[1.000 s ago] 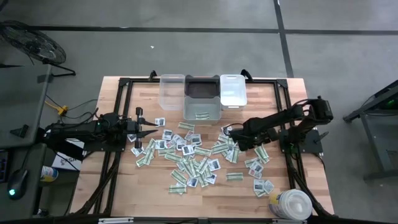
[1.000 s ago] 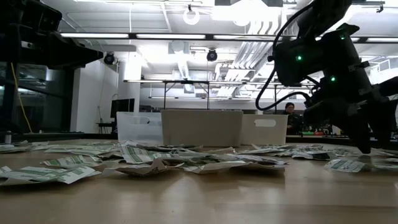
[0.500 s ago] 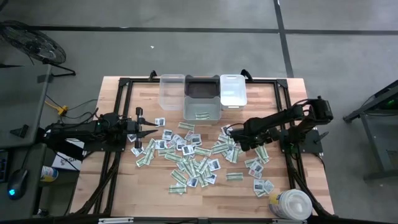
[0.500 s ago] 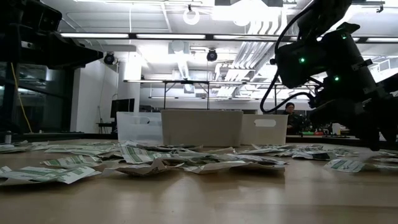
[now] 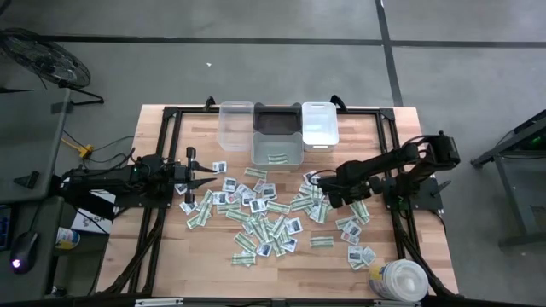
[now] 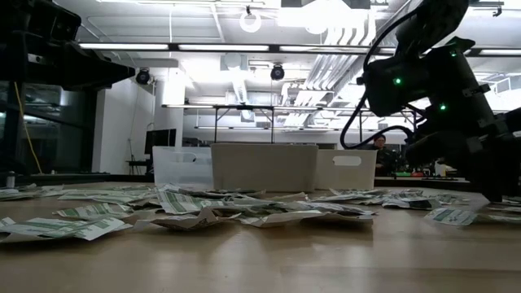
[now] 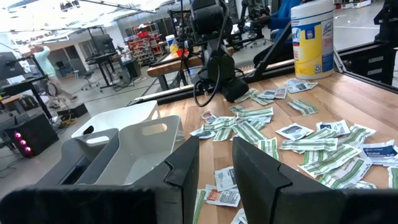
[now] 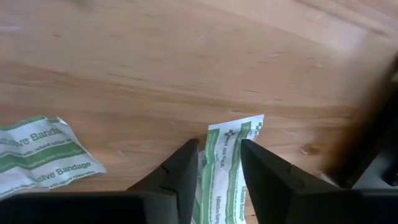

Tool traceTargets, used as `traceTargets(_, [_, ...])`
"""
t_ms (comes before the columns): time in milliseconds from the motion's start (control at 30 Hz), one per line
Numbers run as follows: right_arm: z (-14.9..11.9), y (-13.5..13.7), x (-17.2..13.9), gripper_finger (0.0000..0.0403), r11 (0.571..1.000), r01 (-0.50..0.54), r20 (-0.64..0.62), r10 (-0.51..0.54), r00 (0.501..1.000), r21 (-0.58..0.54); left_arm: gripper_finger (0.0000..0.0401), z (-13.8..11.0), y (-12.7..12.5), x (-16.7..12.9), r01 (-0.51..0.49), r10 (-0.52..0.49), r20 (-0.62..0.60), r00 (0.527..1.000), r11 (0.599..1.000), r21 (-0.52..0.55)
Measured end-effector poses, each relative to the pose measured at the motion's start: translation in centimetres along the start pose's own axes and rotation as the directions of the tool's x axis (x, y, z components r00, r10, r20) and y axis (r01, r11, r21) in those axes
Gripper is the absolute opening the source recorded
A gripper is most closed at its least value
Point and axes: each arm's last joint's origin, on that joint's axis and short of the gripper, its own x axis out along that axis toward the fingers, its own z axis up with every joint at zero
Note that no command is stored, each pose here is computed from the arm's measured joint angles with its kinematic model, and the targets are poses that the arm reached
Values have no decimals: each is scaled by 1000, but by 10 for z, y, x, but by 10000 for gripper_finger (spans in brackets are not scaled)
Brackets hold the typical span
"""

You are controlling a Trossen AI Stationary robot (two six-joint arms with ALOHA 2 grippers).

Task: Pick & Place First Aid Supplies
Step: Put the bandage pack into the gray bin

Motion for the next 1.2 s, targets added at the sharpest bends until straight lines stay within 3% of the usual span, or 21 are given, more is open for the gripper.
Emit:
traceTargets(433, [1,1,0,6,1000,-6,18,6,1000,-9,96,0,0,0,0,0,1,1000,1000,0])
traceTargets(733, [1,1,-4,1,1000,-14,23,15,1000,-25,96,0,0,0,0,0,0,1000,1000,0])
traceTargets(1200, [-3,-4,-53,0,991,-42,113,57,992,-127,96,0,0,0,0,0,0,1000,1000,0])
